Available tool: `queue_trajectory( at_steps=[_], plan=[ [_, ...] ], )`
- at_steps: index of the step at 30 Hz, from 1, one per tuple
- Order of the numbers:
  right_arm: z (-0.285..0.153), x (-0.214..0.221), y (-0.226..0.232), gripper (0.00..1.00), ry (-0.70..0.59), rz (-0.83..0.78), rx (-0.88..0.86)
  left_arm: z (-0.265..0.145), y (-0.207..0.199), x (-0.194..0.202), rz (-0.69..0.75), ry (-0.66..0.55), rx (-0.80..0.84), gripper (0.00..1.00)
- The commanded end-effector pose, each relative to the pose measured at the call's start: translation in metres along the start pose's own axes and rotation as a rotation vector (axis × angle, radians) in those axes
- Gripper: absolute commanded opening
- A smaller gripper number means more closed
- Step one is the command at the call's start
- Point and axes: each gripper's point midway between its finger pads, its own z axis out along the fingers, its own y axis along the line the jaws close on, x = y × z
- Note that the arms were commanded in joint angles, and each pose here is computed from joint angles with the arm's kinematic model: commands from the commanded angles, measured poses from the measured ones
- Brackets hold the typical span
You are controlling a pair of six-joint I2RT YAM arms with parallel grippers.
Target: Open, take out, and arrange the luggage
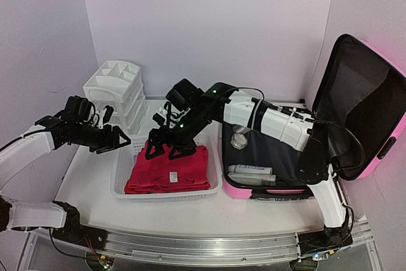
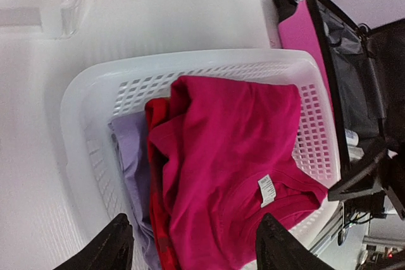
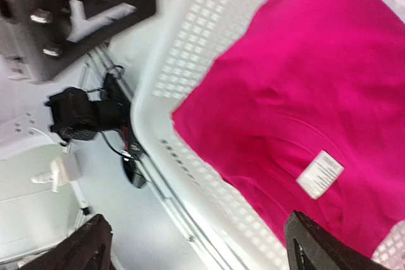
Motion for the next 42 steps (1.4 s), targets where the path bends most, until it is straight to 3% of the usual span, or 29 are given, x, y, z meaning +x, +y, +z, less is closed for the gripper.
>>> queue_trajectory(
  at_steps=[1, 4, 6, 12, 19, 24, 29, 32, 37, 42],
  plan=[
    [-0.029, -0.002, -0.016, 0.87, -0.073, -0.022, 0.089, -0.025, -0.045, -0.023, 0.084, -0.060, 0.165, 0.63],
    [-0.029, 0.007, -0.037, 0.69, -0.063, -0.016, 0.157, -0.028, -0.054, -0.023, 0.074, -0.052, 0.201, 0.58],
    [-0.026, 0.018, -0.048, 0.63, -0.038, -0.007, 0.182, -0.027, -0.063, -0.020, 0.080, -0.030, 0.232, 0.53],
    [-0.012, 0.052, -0.079, 0.33, 0.052, 0.028, 0.244, 0.015, -0.106, 0.019, 0.155, 0.174, 0.290, 0.41],
    [0.008, 0.100, -0.115, 0.15, 0.154, 0.031, 0.375, 0.057, -0.060, 0.084, 0.086, 0.357, 0.172, 0.36],
    [0.026, 0.111, -0.127, 0.17, 0.169, -0.030, 0.461, 0.069, -0.009, 0.119, 0.078, 0.427, -0.004, 0.35],
    [0.010, 0.096, -0.101, 0.21, 0.097, -0.083, 0.430, 0.055, 0.000, 0.111, 0.080, 0.381, -0.083, 0.36],
    [-0.014, 0.088, -0.088, 0.39, 0.029, -0.110, 0.428, 0.037, -0.001, 0.093, 0.071, 0.330, -0.144, 0.40],
    [-0.067, 0.067, -0.106, 0.78, -0.141, -0.083, 0.592, -0.001, -0.026, 0.048, 0.103, 0.141, -0.115, 0.57],
    [-0.091, 0.063, -0.144, 0.80, -0.191, 0.138, 0.643, -0.034, -0.051, 0.015, 0.151, -0.009, -0.058, 0.70]
  ],
)
